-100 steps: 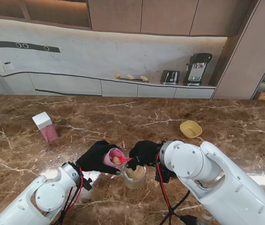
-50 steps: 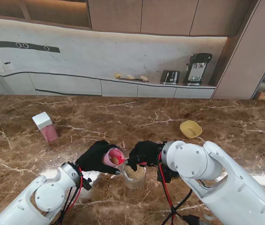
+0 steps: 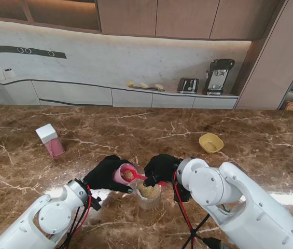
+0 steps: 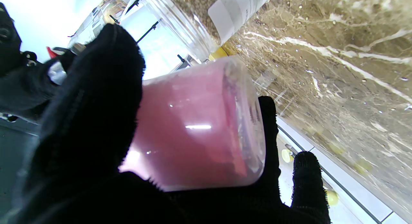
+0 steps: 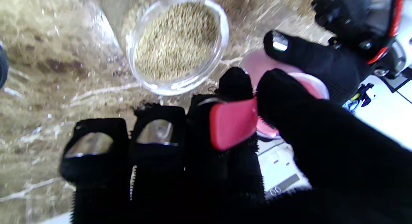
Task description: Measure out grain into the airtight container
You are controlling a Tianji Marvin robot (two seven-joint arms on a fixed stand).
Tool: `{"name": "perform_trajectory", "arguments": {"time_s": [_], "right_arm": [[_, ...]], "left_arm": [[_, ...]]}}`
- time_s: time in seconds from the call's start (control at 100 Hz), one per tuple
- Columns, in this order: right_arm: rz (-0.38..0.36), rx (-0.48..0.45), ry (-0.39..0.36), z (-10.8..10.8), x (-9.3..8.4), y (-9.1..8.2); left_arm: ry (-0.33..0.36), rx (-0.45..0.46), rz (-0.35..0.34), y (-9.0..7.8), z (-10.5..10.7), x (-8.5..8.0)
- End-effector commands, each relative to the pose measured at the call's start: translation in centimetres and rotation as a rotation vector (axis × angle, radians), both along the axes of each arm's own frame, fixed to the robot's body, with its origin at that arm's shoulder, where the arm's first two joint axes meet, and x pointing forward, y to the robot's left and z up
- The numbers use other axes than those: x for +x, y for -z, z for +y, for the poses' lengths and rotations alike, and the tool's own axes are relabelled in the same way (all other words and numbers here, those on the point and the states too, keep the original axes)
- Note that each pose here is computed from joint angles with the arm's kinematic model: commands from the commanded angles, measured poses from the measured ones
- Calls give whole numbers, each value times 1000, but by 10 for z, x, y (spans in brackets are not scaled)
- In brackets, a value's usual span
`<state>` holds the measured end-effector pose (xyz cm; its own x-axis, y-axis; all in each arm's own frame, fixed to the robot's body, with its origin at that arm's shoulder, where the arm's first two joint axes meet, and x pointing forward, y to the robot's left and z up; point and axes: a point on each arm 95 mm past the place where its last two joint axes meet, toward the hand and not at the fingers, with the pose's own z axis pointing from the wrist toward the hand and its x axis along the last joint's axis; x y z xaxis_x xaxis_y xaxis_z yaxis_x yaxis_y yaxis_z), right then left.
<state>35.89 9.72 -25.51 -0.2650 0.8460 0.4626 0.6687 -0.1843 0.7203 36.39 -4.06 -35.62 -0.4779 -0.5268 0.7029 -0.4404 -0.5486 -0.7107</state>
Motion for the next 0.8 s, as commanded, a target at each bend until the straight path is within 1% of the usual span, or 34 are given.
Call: {"name": "perform_trajectory", "arguments": {"time_s": [0.0, 0.05, 0.13, 0.21, 0.25, 0.4, 0.54, 0.62, 0.79], "right_arm": [[2, 15, -7, 6, -8, 6], [-31, 8, -13, 7, -10, 5], [-108, 1, -31, 9, -12, 4], [-201, -24, -65, 10, -14, 3], [-235, -40, -88, 10, -15, 2], [-346, -65, -166, 11, -19, 3], [-415, -90, -242, 9, -20, 4], [-474, -96, -289, 9, -19, 6], [-598, -149, -344, 8, -20, 8]], "left_arm": [[1, 1, 3, 2, 0, -1], [1, 1, 2, 2, 0, -1], [2, 0, 2, 1, 0, 0], [1, -4, 4, 1, -1, 0], [-1, -9, 7, 1, -1, 0], [-7, -17, 12, 2, -2, 0], [-15, -26, 19, 2, -2, -1], [-20, -29, 19, 1, -2, -1], [-24, -36, 22, -1, -2, -3]]}}
